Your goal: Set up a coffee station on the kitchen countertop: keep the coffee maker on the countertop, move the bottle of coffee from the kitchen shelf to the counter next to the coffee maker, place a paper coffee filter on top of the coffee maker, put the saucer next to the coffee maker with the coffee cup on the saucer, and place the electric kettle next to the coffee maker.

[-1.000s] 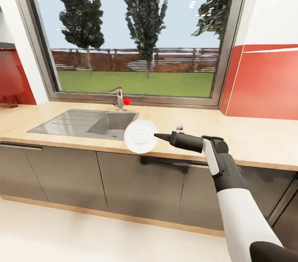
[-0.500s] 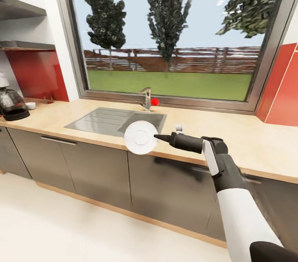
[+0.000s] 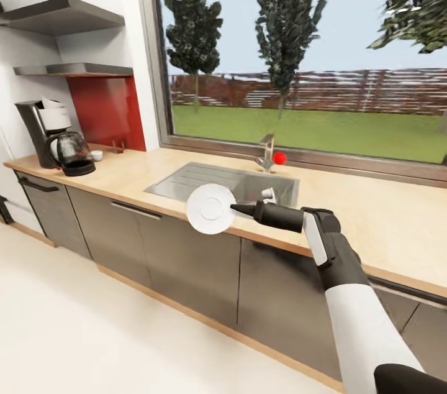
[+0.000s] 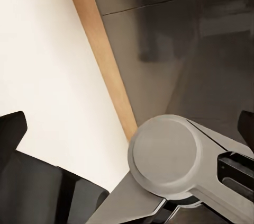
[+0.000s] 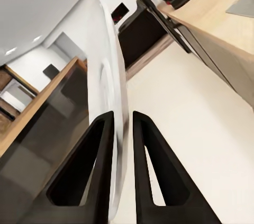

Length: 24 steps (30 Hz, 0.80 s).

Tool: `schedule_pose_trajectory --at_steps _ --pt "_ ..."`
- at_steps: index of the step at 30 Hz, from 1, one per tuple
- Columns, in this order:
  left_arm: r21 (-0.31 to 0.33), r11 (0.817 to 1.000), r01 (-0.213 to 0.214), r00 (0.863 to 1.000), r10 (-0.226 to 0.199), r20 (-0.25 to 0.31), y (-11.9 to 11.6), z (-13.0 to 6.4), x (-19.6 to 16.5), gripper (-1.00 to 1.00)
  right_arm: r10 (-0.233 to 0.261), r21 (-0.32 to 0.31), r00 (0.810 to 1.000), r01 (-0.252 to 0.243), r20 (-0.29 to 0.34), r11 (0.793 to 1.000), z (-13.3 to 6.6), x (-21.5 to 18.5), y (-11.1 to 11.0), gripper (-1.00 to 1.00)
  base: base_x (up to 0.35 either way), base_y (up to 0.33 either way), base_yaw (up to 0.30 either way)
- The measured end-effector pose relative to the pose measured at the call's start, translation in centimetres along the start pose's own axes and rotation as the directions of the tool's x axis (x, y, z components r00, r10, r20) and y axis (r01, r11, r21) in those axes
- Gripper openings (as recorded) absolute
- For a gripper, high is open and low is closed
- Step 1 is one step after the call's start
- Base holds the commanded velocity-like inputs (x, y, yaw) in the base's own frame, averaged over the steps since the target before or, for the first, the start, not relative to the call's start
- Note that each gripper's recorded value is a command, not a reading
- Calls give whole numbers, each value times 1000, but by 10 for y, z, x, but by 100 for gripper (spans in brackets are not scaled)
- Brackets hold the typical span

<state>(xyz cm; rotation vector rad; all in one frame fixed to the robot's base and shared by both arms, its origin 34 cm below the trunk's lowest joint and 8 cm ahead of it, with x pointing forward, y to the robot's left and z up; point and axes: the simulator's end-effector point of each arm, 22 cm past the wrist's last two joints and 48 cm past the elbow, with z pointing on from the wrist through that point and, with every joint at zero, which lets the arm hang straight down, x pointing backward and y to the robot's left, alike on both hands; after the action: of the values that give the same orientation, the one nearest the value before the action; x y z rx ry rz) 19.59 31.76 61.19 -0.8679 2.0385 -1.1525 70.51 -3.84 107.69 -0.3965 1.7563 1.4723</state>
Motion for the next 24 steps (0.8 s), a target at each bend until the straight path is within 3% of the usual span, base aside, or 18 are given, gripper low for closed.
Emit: schedule_pose_trajectory --at_steps 6,11,20,24 --pt "0 1000 1 1000 -1 0 0 0 0 100 1 0 1000 -1 -1 1000 0 1 0 -100 261 247 270" --pt "0 1000 0 1000 0 0 0 0 0 100 40 7 999 -40 -17 999 3 11 -11 -100 263 246 270" --pt "-1 1000 0 1000 0 0 0 0 -1 100 52 -13 998 -53 -21 999 13 15 -4 -100 263 246 270" --pt "-1 1000 0 1000 0 0 0 0 -1 100 92 -16 995 -93 -38 996 21 26 -9 -100 263 246 270"
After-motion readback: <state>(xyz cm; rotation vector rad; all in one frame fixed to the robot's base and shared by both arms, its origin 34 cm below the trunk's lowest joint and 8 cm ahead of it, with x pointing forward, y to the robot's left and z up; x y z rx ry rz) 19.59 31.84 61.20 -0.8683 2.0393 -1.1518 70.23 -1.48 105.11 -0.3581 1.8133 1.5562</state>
